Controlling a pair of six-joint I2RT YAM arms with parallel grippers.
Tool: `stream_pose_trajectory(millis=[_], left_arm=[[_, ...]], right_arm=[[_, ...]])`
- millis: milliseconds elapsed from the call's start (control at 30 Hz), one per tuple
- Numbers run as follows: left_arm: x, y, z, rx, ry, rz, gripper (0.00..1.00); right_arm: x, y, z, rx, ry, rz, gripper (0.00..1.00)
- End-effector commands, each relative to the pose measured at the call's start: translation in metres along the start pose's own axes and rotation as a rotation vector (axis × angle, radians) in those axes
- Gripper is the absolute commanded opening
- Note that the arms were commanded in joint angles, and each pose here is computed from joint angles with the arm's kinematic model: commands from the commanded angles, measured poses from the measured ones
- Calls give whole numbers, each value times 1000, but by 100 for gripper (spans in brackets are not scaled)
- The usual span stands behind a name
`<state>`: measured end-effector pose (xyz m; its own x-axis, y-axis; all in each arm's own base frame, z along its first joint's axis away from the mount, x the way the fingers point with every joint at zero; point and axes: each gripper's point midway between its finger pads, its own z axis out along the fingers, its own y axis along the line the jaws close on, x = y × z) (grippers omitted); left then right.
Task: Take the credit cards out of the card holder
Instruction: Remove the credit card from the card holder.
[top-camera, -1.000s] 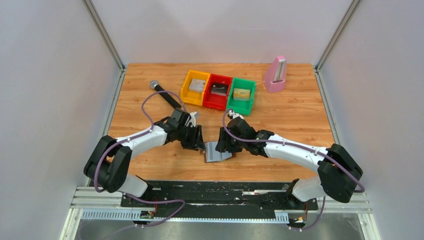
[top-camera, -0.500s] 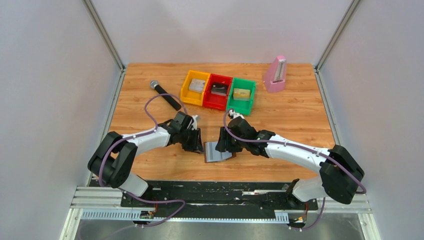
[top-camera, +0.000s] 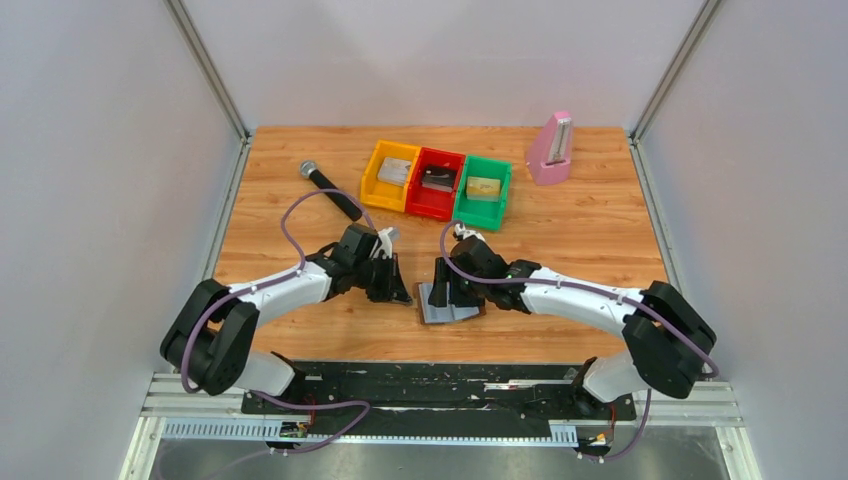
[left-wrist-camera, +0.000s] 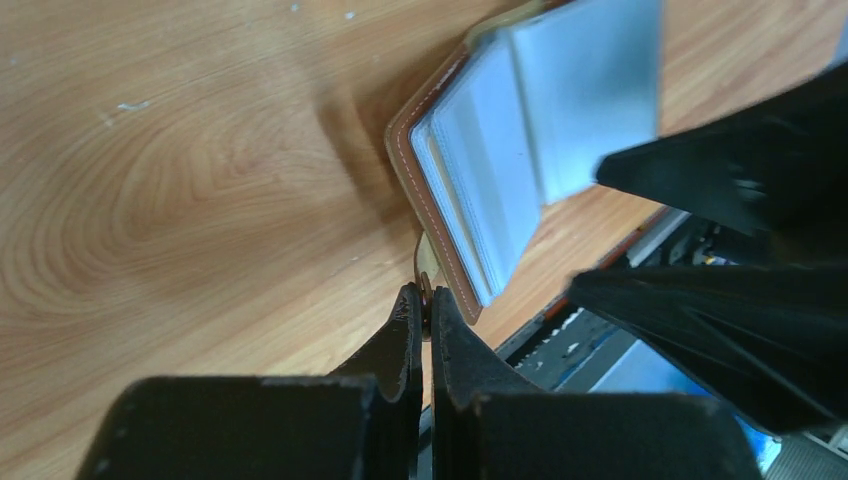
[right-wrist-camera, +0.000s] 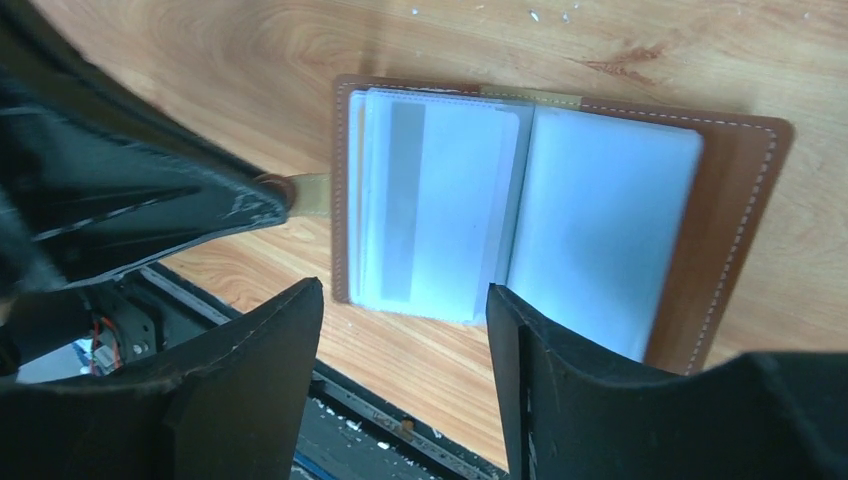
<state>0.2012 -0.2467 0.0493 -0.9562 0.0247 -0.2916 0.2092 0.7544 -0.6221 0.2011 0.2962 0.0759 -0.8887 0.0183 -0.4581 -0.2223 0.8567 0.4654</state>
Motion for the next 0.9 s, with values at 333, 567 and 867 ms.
stream_pose_trajectory(millis=[333,567,867], left_arm=[[-16,-32,-22,98,-82,48,0],[-15,-31,-22,95,-80,48,0],[-15,-31,-21,93,-79,47,0]], right_arm=[[5,3,24,3,22,-31,66],[6,7,25,-14,31,-30,67],[7,10,27,-14,34,-34,69]])
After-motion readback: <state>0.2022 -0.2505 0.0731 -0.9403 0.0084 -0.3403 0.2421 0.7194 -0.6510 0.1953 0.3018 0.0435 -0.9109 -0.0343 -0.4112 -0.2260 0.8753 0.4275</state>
